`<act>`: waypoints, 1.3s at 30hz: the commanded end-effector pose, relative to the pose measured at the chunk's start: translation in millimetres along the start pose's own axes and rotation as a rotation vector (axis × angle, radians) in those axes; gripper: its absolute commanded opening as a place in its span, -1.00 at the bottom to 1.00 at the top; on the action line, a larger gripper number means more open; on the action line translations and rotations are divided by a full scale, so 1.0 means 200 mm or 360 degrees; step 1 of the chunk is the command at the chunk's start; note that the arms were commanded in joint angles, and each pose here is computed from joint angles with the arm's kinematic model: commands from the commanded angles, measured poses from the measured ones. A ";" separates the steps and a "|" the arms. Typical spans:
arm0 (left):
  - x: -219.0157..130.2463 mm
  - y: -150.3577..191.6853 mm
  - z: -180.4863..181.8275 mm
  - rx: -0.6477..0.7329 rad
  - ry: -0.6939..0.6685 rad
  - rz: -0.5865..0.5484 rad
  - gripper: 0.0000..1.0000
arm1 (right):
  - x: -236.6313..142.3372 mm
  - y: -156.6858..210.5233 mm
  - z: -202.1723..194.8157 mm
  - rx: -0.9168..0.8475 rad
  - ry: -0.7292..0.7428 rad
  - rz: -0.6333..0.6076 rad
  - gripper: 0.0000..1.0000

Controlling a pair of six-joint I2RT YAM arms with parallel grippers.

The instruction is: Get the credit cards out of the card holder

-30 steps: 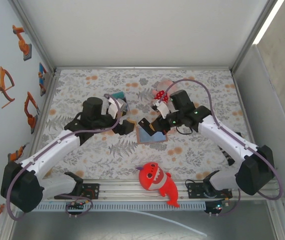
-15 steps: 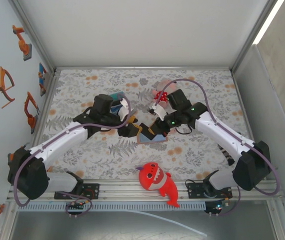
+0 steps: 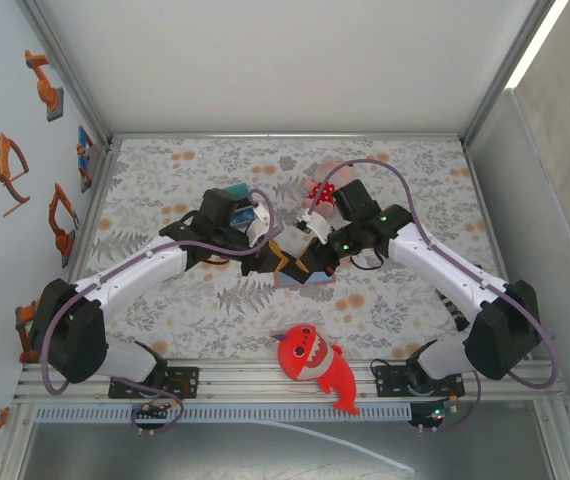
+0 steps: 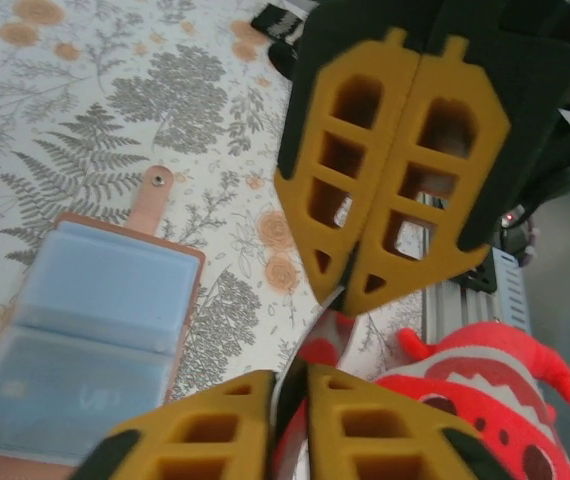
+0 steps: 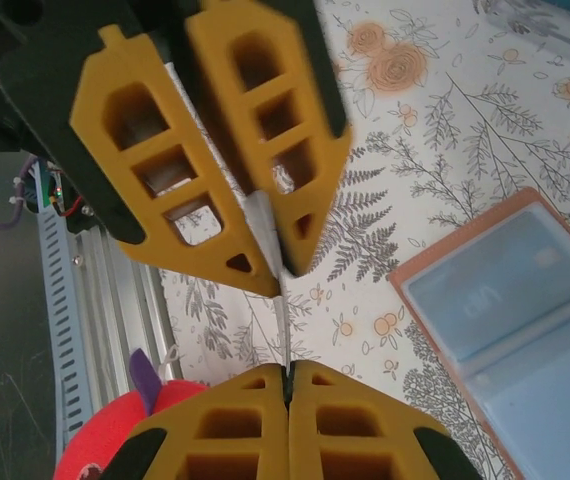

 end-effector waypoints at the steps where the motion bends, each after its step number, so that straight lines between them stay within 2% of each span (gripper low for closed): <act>1: 0.00 -0.03 0.00 0.0037 0.0026 -0.0009 -0.93 | -0.02 -0.04 0.05 -0.0082 -0.0103 -0.0060 -1.00; 2: 0.00 -0.03 -0.01 0.0041 0.0027 -0.0009 -1.00 | -0.02 -0.04 0.05 -0.0076 -0.0098 -0.0061 -1.00; 4: -0.01 -0.03 -0.01 0.0051 0.0026 -0.0012 -1.00 | -0.02 -0.04 0.05 -0.0073 -0.0083 -0.0080 -0.96; 10: -0.05 -0.02 -0.04 0.0081 -0.0038 -0.0076 -1.00 | -0.06 -0.02 0.04 -0.0033 0.0102 -0.0219 -0.33; 13: -0.10 -0.01 -0.04 0.0077 -0.0133 -0.0158 -1.00 | -0.10 -0.01 0.04 -0.0006 0.0184 -0.0348 -0.21; 15: -0.12 -0.01 -0.05 0.0066 -0.0195 -0.0225 -1.00 | -0.12 0.00 0.05 0.0024 0.0229 -0.0445 -0.02; 16: -0.14 -0.01 -0.05 0.0058 -0.0237 -0.0260 -1.00 | -0.14 0.00 0.06 0.0033 0.0249 -0.0508 0.02; 21: -0.21 -0.02 -0.08 0.0019 -0.0437 -0.0460 -1.00 | -0.19 0.02 0.07 0.0132 0.0251 -0.0788 0.11; 26: -0.29 -0.05 -0.12 -0.0058 -0.0571 -0.0707 -1.00 | -0.19 0.02 0.08 0.0226 0.0081 -0.1010 0.19; 28: -0.31 -0.05 -0.13 -0.0091 -0.0567 -0.0785 -1.00 | -0.18 0.00 0.08 0.0241 -0.0003 -0.1037 0.19; 29: -0.31 -0.06 -0.14 -0.0106 -0.0557 -0.0819 -1.00 | -0.17 -0.01 0.08 0.0241 -0.0056 -0.1049 0.32; 32: -0.32 -0.07 -0.15 -0.0129 -0.0491 -0.0889 -1.00 | -0.15 -0.04 0.08 0.0211 -0.0197 -0.1063 0.35; 39: -0.32 -0.10 -0.17 -0.0154 -0.0387 -0.0982 -1.00 | -0.13 -0.12 0.08 0.0166 -0.0349 -0.1044 0.16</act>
Point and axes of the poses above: each hand's point on the last joint's axis, 136 mm out from that joint toward the fingers, its own x axis out along the fingers, its own z axis along the line the jaws close on, y = z × x, the point moved 10 cm from there along -x, back along the fingers, and after that the axes turned 9 degrees about x, right-handed, at the moved point
